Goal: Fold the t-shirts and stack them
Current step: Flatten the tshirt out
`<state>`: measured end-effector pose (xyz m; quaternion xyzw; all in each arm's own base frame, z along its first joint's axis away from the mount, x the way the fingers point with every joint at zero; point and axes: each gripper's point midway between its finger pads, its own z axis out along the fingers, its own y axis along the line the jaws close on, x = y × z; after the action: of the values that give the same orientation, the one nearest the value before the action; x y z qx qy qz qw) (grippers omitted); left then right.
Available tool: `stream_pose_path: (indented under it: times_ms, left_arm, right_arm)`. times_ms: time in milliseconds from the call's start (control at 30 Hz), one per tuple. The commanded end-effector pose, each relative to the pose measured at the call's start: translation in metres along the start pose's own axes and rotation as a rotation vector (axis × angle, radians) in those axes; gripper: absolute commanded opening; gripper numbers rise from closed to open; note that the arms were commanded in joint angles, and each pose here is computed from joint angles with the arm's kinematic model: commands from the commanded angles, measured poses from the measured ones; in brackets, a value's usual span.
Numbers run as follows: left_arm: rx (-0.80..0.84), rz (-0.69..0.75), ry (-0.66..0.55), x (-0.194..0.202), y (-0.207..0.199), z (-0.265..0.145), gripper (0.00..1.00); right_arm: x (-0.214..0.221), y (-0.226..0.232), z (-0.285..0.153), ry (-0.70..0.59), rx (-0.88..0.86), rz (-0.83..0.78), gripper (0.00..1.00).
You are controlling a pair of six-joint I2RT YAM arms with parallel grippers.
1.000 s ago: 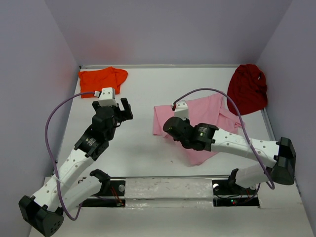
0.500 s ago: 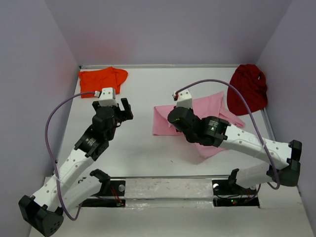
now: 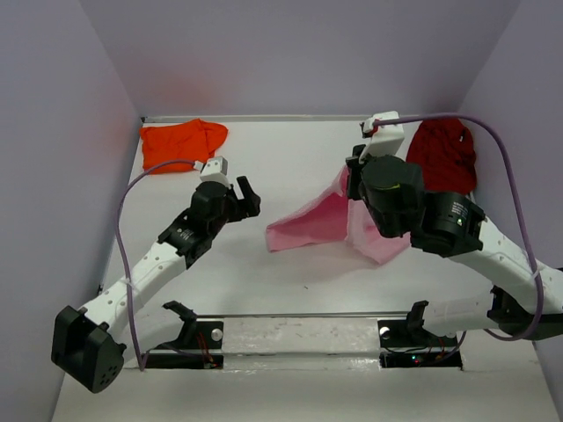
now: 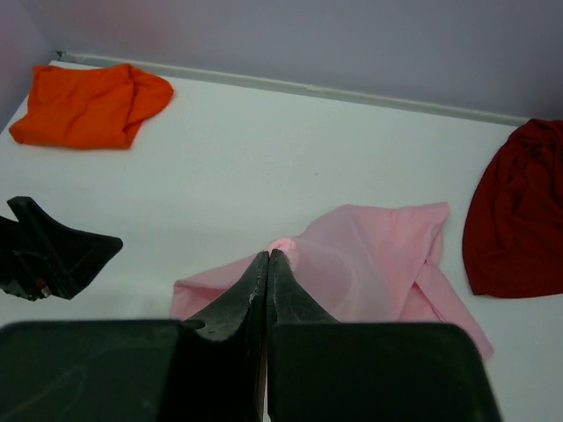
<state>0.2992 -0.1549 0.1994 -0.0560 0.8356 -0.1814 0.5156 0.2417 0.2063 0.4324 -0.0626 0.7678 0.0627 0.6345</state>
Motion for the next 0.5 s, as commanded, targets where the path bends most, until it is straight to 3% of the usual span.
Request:
stream_pose_path:
  times_ms: [0, 333, 467]
  left_arm:
    - [0.145, -0.183, 0.162, 0.043, -0.035, 0.010, 0.92]
    - [0.152, -0.226, 0.296, 0.103, -0.024, -0.026, 0.91]
    - [0.125, -0.239, 0.279, 0.111, -0.009, -0.037, 0.91]
  right_arm:
    - [0.012, -0.006, 0.003, 0.016, 0.041, -0.054, 0.00]
    - [0.021, -0.003, 0.011, 0.019, 0.058, -0.069, 0.00]
    - [0.022, -0.004, 0.013, 0.011, 0.055, -0.063, 0.00]
